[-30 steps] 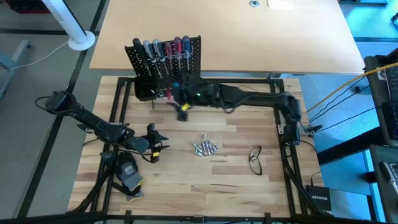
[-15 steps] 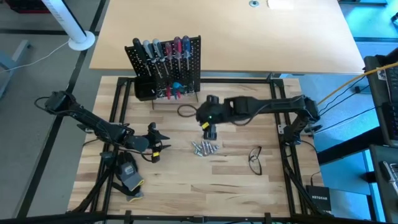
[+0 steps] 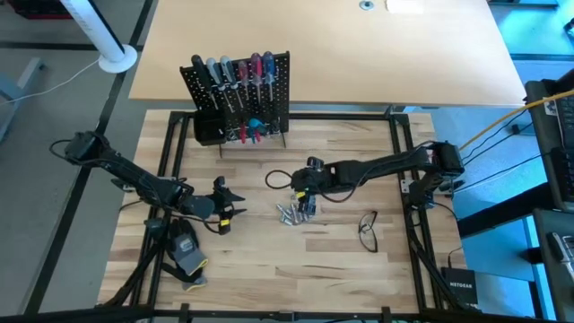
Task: Hang tools onto peg board
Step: Put the socket into the black bin on the peg board
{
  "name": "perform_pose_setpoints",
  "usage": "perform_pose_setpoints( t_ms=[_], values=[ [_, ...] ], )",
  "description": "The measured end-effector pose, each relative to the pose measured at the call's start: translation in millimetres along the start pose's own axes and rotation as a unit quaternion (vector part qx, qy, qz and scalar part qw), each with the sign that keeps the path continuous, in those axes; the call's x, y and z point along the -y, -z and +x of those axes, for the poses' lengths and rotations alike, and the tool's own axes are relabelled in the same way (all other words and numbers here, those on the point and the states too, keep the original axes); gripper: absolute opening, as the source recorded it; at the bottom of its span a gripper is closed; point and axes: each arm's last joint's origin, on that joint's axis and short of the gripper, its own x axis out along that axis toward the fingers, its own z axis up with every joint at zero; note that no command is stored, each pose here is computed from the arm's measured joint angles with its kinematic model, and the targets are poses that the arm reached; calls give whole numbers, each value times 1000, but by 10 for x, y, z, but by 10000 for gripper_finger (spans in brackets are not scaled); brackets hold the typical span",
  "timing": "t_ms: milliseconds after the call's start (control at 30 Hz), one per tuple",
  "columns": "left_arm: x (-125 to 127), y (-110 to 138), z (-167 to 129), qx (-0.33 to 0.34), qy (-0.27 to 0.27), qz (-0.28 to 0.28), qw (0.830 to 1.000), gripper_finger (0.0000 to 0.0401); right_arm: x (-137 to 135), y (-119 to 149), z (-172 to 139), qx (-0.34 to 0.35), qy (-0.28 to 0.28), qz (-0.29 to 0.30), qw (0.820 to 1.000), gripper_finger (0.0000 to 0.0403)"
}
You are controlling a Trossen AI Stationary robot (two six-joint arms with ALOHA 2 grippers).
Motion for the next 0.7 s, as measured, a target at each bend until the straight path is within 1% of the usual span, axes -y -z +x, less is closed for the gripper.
perform_pose_setpoints(
  t_ms=[133,267,367,433,567,700],
  values=[
    [-21,-6,10,1,-8,-1,1000,153,-3,14,27,-2,0,8,1000,224],
    [-42,-11,21,1,-13,-4,1000,153,-9,-37,27,23,-5,18,1000,224],
    [-43,-12,21,1,-14,-4,1000,153,-26,-65,24,34,-30,40,998,224],
    [-42,-14,21,2,-13,-4,1000,153,-30,-47,38,23,-36,57,997,224],
    [-40,-20,21,5,-12,-2,1000,153,-32,10,77,-6,-31,87,996,224],
    [-39,-23,21,6,-12,-3,1000,153,-36,108,144,-56,-22,115,992,224]
  ],
)
